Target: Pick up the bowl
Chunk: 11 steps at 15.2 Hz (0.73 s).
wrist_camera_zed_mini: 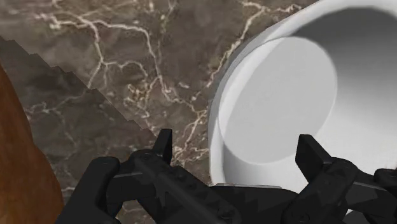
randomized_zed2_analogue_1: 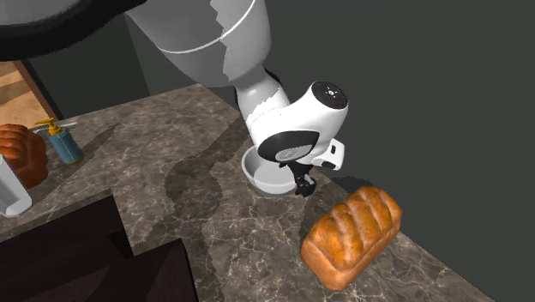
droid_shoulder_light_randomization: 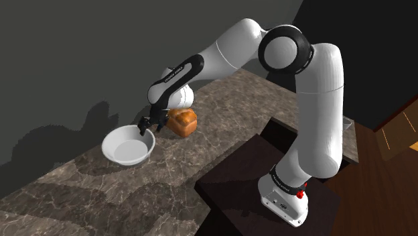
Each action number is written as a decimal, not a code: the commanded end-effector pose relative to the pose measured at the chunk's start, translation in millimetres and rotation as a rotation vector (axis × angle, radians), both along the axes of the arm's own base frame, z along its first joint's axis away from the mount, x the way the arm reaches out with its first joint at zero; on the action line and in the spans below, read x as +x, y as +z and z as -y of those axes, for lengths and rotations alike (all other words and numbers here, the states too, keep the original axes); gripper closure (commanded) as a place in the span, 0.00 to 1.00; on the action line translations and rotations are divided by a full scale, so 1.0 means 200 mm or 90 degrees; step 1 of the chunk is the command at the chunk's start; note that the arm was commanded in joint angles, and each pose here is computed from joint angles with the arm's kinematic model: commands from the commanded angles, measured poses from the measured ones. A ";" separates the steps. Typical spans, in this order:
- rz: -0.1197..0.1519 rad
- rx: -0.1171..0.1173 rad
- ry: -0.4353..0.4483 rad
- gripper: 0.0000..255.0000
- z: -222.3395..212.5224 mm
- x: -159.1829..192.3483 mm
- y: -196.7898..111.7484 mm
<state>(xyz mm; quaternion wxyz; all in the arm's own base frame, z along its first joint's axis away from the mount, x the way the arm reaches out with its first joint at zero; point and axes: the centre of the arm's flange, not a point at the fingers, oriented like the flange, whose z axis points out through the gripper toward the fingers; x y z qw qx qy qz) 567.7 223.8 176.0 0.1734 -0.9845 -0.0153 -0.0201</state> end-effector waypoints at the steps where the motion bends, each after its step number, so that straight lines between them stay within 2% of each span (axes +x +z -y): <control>1: 0.000 0.001 -0.001 0.00 -0.01 0.01 -0.06; 7: 0.000 0.001 -0.001 0.00 -0.01 0.01 -0.18; 8: 0.000 0.001 -0.001 1.00 -0.02 0.01 -0.19; 11: 0.000 0.001 -0.001 1.00 -0.02 0.01 -0.19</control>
